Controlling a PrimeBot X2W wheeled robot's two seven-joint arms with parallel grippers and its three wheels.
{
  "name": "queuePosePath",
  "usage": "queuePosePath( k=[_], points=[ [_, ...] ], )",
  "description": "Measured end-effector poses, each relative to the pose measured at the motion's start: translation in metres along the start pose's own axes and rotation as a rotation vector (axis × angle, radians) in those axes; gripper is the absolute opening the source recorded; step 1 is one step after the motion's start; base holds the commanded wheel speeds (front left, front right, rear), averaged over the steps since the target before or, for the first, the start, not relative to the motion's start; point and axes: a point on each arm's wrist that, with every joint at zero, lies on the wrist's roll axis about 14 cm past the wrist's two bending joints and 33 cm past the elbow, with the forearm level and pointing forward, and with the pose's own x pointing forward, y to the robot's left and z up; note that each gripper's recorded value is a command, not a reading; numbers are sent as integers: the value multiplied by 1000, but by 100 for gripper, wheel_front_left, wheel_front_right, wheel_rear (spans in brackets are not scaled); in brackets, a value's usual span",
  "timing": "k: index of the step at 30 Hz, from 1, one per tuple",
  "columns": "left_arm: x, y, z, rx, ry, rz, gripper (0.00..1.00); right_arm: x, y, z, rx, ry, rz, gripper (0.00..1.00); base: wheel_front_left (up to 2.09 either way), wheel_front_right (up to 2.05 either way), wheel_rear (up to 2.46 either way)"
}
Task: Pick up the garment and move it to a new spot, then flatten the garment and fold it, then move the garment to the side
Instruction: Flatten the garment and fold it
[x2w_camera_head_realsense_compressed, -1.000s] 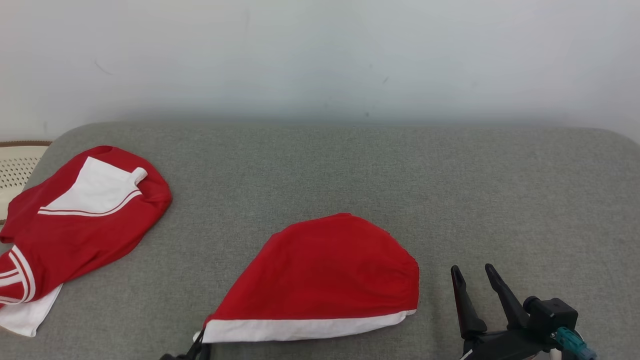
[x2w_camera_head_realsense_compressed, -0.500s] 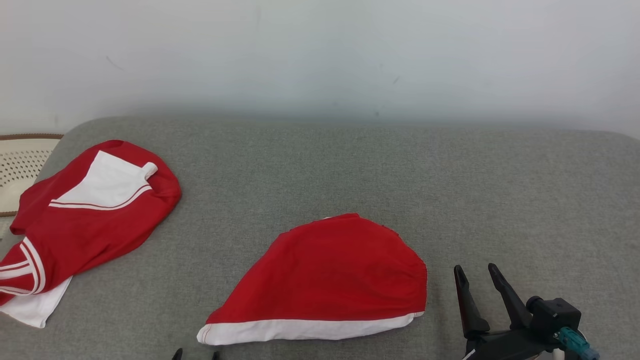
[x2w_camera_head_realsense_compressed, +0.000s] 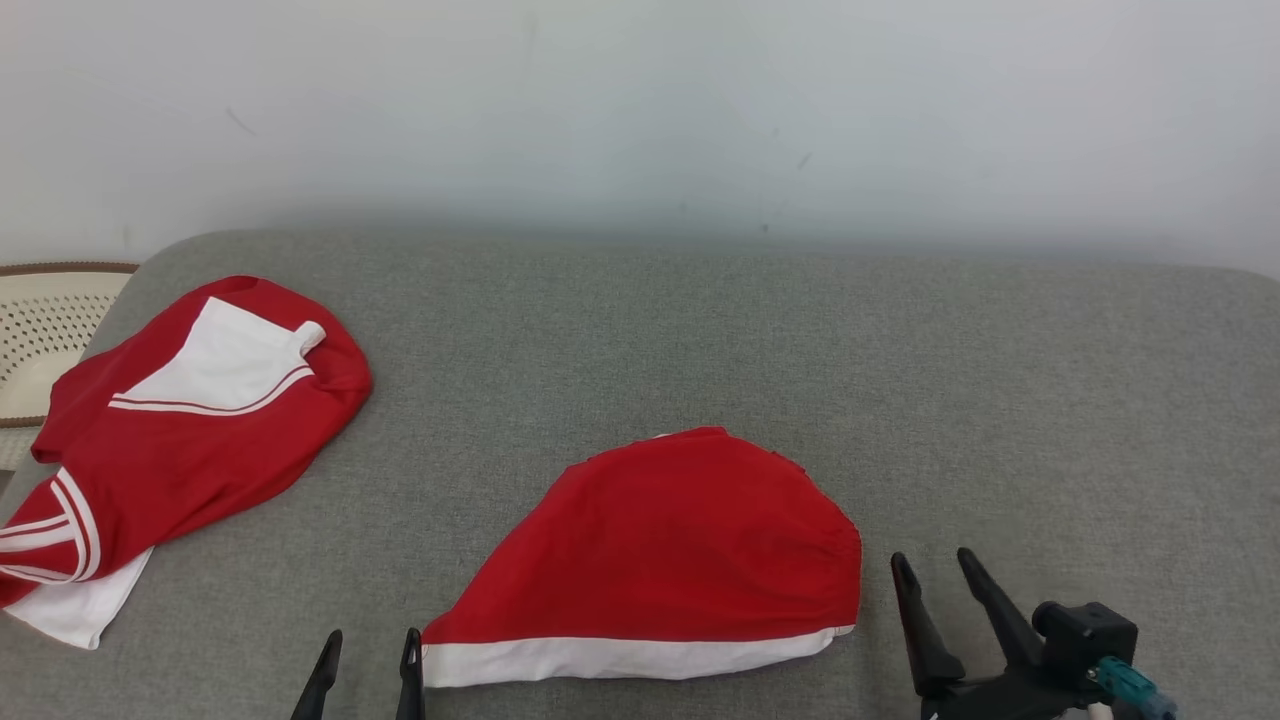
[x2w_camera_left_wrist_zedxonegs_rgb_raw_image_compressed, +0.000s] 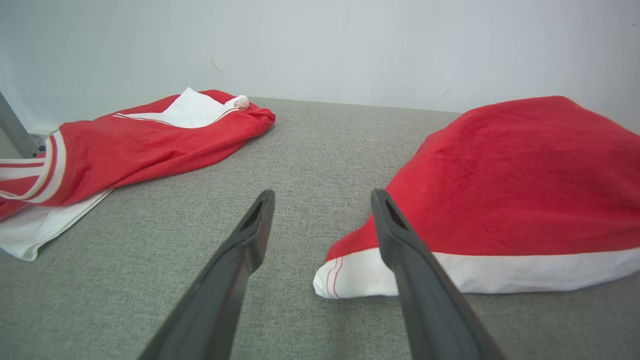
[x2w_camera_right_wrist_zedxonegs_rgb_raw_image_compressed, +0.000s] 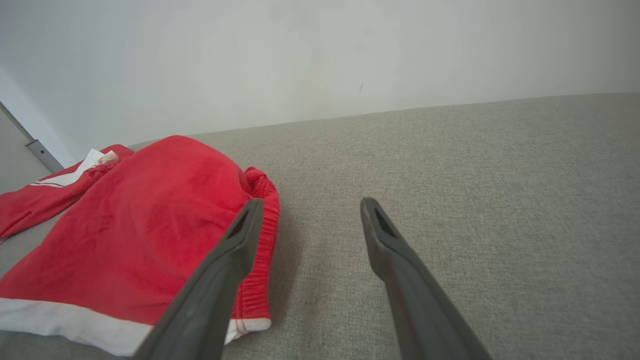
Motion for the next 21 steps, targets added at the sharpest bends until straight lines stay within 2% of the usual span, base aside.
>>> queuePosePath(
  k=[10, 21],
  points=[
    [0, -4, 5, -17, -15, -5, 100, 0, 16, -28, 41, 159, 78, 100, 0, 0, 0],
    [-3, 7, 2, -16, -5, 27, 100, -2, 36, -62, 97, 312, 151, 100, 0, 0, 0]
  ],
)
